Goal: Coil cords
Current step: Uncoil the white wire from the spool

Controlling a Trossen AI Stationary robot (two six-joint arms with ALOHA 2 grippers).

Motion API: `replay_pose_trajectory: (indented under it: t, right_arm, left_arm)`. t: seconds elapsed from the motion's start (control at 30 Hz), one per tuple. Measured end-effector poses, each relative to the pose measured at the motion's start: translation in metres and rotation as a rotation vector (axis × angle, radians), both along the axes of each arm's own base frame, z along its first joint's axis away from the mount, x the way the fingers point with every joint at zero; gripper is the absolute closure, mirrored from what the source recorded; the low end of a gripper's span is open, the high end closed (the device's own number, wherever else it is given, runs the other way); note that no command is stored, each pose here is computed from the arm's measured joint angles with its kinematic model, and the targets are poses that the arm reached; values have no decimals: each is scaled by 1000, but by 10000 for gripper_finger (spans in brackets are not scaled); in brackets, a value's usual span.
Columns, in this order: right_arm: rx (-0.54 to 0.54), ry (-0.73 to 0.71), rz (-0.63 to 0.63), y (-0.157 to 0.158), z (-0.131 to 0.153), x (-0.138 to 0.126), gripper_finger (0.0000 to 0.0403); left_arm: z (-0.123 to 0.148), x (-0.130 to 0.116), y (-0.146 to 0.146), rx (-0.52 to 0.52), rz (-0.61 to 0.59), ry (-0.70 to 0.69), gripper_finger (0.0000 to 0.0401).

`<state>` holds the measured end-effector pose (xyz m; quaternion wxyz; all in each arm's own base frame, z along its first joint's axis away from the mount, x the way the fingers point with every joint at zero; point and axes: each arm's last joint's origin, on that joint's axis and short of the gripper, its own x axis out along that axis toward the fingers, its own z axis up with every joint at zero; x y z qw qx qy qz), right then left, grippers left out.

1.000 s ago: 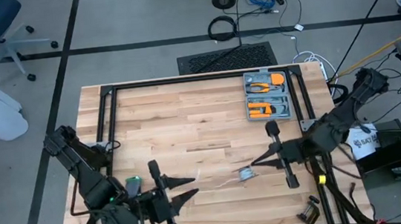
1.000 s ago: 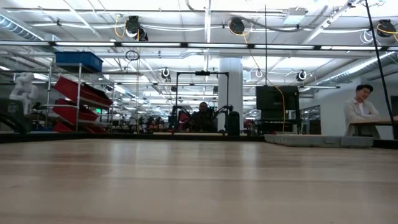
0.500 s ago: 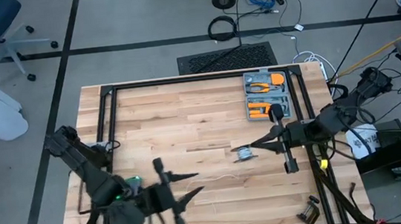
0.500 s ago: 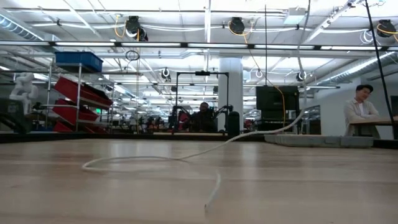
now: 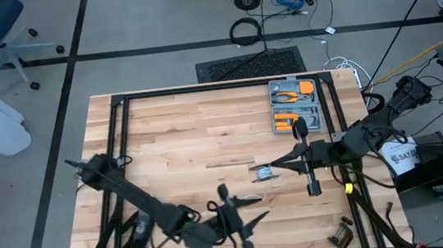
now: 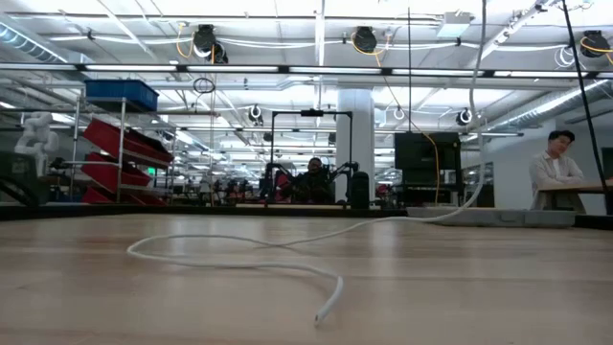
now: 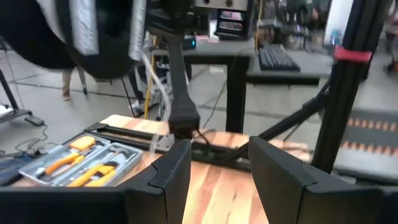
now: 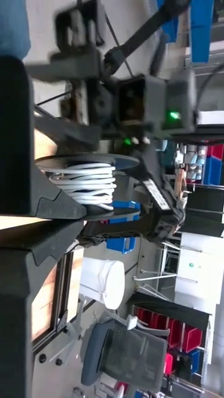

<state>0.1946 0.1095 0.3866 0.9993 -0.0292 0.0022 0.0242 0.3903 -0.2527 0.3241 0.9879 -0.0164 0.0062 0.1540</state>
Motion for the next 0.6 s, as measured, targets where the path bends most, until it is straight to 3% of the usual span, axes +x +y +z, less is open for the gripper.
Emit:
replay_pose_trajectory:
  t: [0.13, 0.37, 0.6]
  right_arm:
    - [4, 9, 0, 0, -1, 0, 403]
    - [1, 12, 0, 0, -1, 0, 403]
    - [16, 31, -1, 0, -3, 0, 403]
  left_arm:
    - [-27, 14, -12, 86, 61, -45, 234]
    - [-56, 30, -13, 110, 203, -142, 234]
    - [-60, 46, 11, 125, 239, -198, 234]
